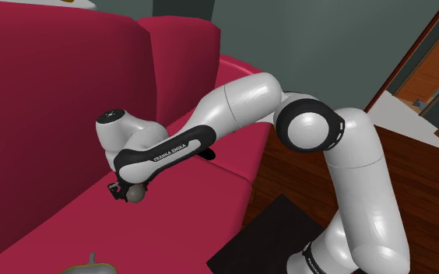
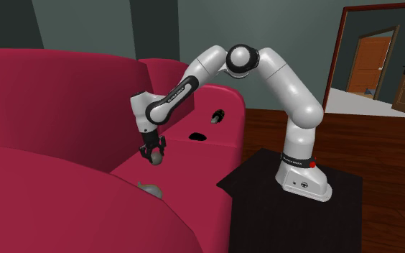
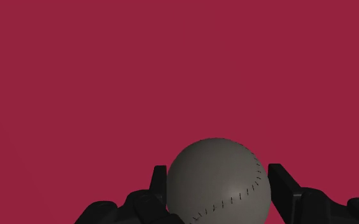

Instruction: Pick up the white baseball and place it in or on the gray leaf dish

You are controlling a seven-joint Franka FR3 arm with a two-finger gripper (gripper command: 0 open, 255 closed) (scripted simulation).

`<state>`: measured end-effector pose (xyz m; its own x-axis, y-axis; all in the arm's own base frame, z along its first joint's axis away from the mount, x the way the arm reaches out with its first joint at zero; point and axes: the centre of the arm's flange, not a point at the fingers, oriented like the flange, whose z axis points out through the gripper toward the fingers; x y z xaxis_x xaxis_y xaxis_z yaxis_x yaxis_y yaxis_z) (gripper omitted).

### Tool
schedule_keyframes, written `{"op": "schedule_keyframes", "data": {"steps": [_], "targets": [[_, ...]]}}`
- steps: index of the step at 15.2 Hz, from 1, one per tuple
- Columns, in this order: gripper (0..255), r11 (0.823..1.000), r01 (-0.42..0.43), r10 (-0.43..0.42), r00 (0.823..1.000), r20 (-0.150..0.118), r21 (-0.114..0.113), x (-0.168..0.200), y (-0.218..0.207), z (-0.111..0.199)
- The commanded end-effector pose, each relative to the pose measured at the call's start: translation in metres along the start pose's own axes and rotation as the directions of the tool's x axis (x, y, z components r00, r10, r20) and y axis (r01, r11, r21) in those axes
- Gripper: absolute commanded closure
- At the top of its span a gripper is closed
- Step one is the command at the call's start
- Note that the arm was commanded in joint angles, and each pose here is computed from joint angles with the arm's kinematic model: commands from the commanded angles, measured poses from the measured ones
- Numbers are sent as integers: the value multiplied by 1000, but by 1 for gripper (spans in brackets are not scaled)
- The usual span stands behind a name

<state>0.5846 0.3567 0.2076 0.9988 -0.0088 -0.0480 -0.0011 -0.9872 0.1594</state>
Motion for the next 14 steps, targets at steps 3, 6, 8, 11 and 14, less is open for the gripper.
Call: {"op": "schedule_keyframes", "data": {"steps": [3, 6, 8, 11, 14], "targets": [[255, 1000, 0, 0, 1000, 1, -1, -1, 0, 1], [255, 1000, 0, 0, 1000, 1, -1, -1, 0, 0], [255, 1000, 0, 0, 1000, 1, -1, 0, 0, 1], [255, 1000, 0, 0, 1000, 1, -1, -1, 3, -15], [255, 1000, 0, 0, 1000, 1, -1, -2, 5, -30]]}}
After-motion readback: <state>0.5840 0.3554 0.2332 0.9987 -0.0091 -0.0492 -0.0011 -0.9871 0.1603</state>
